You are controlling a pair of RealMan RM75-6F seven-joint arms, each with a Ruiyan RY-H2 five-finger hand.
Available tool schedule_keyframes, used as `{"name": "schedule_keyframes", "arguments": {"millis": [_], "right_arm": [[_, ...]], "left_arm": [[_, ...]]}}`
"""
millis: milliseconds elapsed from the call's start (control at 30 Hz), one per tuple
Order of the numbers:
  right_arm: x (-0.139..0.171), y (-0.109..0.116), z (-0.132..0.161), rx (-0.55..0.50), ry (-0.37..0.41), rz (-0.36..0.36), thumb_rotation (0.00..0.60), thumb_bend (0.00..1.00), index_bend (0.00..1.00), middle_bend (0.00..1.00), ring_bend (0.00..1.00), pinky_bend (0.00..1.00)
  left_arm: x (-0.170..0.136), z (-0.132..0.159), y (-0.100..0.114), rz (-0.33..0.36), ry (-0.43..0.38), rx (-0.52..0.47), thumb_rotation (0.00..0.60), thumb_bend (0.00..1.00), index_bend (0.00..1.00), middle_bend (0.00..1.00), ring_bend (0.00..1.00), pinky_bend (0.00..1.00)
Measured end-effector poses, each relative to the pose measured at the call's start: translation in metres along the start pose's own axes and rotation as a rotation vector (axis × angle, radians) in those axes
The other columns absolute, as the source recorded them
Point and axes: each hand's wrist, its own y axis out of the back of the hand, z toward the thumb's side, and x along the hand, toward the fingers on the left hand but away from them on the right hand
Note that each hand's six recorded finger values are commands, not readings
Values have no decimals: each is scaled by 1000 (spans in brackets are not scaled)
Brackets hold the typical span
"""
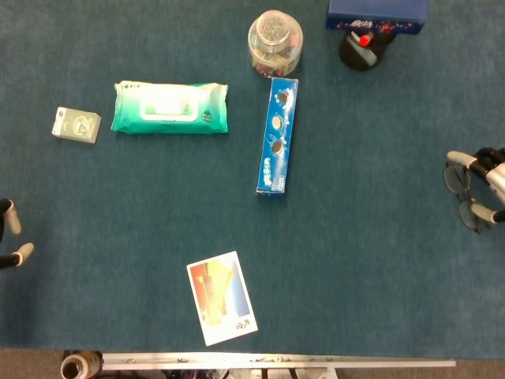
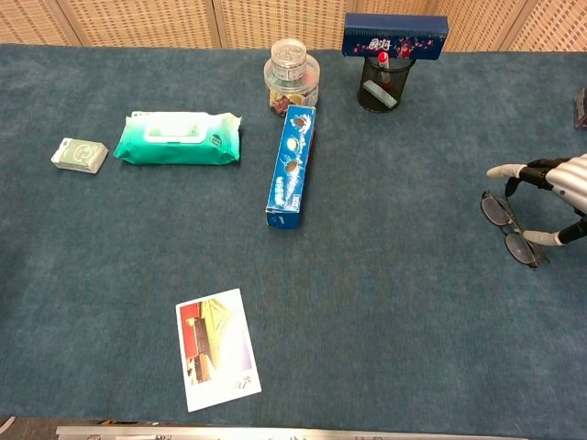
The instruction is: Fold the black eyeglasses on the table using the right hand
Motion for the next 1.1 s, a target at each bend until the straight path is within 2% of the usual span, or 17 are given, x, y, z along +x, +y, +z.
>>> {"name": "schedule_keyframes", "arguments": {"millis": [733,900,1100], "right_arm": [[1,-7,-1,-8,-7,16,600,106,176,377,262,370],[1,2,-1,-7,-2,-16,600,106,176,377,262,370],[6,25,-2,-7,-1,-85,600,106,176,377,262,370]], "left_arm": [[-1,-2,-2,-5,8,-4,600,51,617,844,1000,985],[-1,-2,-2,-6,9,-4,600,51,617,844,1000,985],[-1,0,0,-2,1,-5,600,50,617,844,1000,985]]}}
